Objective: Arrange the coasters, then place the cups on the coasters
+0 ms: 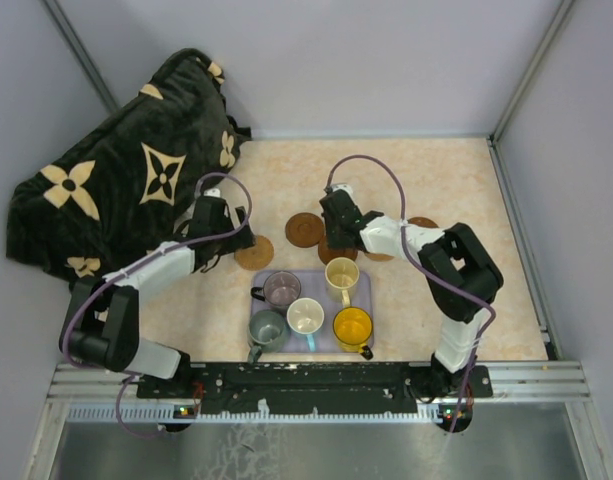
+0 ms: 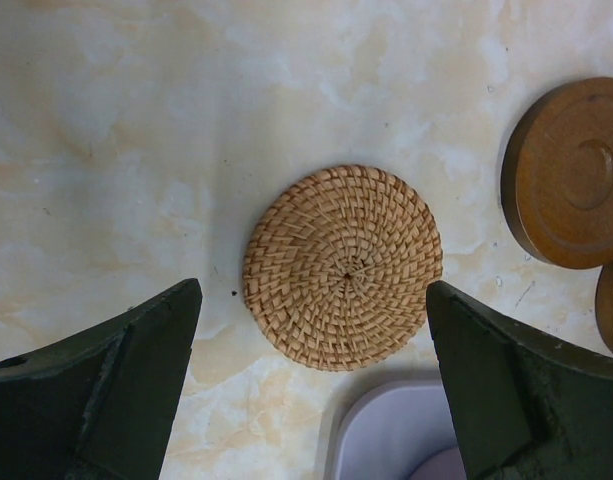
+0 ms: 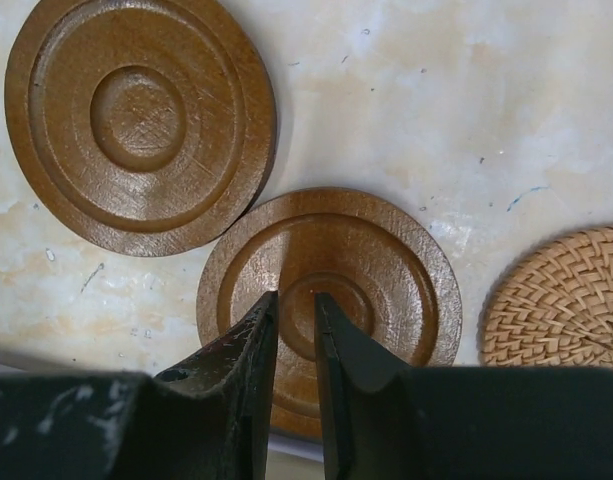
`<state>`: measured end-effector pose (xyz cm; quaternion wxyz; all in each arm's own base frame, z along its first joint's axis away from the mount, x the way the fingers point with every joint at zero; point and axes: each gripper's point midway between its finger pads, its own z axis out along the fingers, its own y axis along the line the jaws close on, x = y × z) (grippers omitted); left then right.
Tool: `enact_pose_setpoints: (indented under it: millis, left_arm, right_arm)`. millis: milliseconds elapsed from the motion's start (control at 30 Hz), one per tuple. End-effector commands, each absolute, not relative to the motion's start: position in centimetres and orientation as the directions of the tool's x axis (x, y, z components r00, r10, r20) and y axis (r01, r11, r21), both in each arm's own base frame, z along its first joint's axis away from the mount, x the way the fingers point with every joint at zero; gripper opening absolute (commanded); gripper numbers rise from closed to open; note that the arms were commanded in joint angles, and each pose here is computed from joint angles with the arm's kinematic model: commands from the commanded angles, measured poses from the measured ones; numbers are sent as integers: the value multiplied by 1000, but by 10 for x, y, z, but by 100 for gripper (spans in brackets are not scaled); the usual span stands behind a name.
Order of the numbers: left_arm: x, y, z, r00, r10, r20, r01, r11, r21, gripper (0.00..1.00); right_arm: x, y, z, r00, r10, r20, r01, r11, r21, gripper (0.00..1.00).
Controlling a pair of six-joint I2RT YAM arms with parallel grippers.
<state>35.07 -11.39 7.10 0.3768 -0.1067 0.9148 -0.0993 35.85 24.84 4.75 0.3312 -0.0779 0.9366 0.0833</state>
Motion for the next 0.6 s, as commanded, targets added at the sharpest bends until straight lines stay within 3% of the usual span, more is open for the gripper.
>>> enact_pose_setpoints:
  millis: [0, 567]
  left_arm:
    - [337, -121, 55, -737, -222, -638, -94, 969, -229, 100]
    - [316, -98, -1, -836, -163, -523, -199, 980, 13, 99]
  right_arm:
    - [371, 268, 74, -732, -58, -679, -207, 968, 140, 22]
    - [348, 271, 46, -788, -52, -614, -174, 974, 142, 22]
